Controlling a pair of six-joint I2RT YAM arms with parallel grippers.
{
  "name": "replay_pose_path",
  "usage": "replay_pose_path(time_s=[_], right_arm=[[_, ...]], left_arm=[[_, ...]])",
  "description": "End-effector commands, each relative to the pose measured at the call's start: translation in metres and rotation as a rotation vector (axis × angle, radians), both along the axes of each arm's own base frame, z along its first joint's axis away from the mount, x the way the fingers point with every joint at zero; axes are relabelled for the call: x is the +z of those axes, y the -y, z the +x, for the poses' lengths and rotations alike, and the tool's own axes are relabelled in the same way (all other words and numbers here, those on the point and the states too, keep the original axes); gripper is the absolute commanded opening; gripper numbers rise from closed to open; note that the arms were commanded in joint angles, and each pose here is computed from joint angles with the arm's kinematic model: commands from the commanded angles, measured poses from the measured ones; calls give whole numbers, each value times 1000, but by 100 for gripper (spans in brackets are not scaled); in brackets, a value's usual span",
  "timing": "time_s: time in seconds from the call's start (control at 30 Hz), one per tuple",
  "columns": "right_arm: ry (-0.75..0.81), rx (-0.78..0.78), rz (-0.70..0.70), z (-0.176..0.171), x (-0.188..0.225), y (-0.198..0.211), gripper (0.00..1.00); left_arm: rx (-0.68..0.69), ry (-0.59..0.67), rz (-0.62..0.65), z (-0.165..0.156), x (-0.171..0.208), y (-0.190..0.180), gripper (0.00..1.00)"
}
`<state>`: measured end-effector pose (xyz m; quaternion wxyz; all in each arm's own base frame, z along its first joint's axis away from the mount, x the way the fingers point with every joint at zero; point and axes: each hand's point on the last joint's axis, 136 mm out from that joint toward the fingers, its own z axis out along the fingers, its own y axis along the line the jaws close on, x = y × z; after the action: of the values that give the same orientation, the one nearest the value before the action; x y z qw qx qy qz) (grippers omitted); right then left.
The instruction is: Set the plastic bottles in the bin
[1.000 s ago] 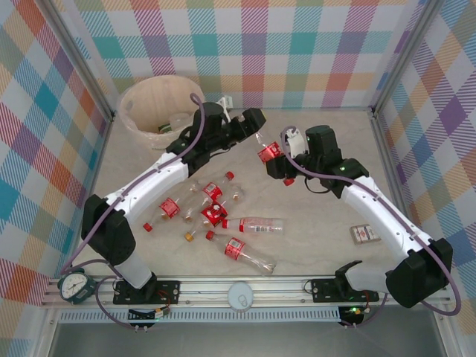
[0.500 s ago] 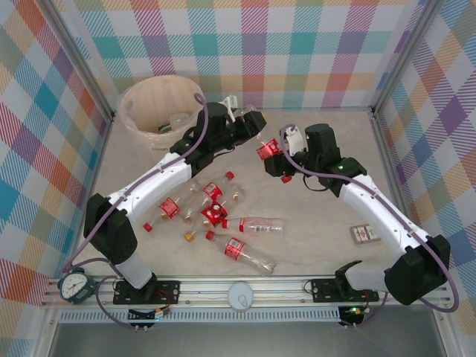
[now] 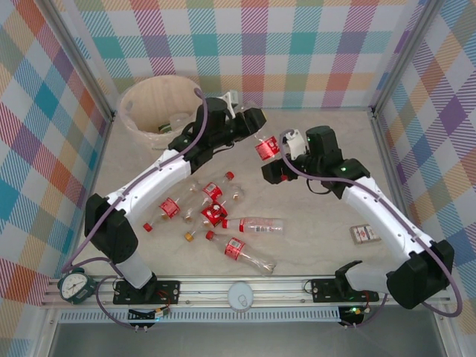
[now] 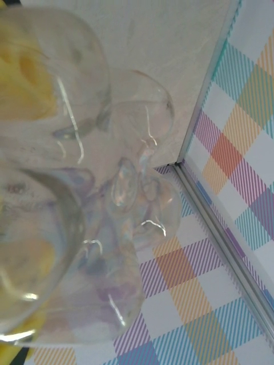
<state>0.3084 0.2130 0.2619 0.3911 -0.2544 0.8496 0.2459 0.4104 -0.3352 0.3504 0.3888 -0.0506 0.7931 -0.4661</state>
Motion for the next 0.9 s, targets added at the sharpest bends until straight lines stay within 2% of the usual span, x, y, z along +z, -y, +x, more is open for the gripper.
replay_pose_path(time_s=[0.0, 0.07, 0.23, 0.33, 0.5, 0.7, 0.87], right_arm=[[97, -48, -13, 0, 35, 19, 99], [92, -96, -33, 3, 34, 32, 99], [54, -190, -31, 7, 26, 54, 99], [27, -201, -16, 8, 18, 53, 99], [-7, -207, -20, 11, 7, 52, 99], [-44, -195, -15, 13, -2, 47, 99], [-63, -191, -15, 14, -9, 45, 99]], left_arm=[[16, 71, 65, 12, 17, -11, 52], [16, 110, 95, 18, 26, -17, 52], [36, 254, 90, 35, 82, -39, 50], [110, 319, 56, 49, 116, -69, 49], [289, 413, 19, 67, 163, -143, 46], [506, 432, 36, 76, 178, -237, 40], [617, 414, 11, 76, 173, -293, 36]])
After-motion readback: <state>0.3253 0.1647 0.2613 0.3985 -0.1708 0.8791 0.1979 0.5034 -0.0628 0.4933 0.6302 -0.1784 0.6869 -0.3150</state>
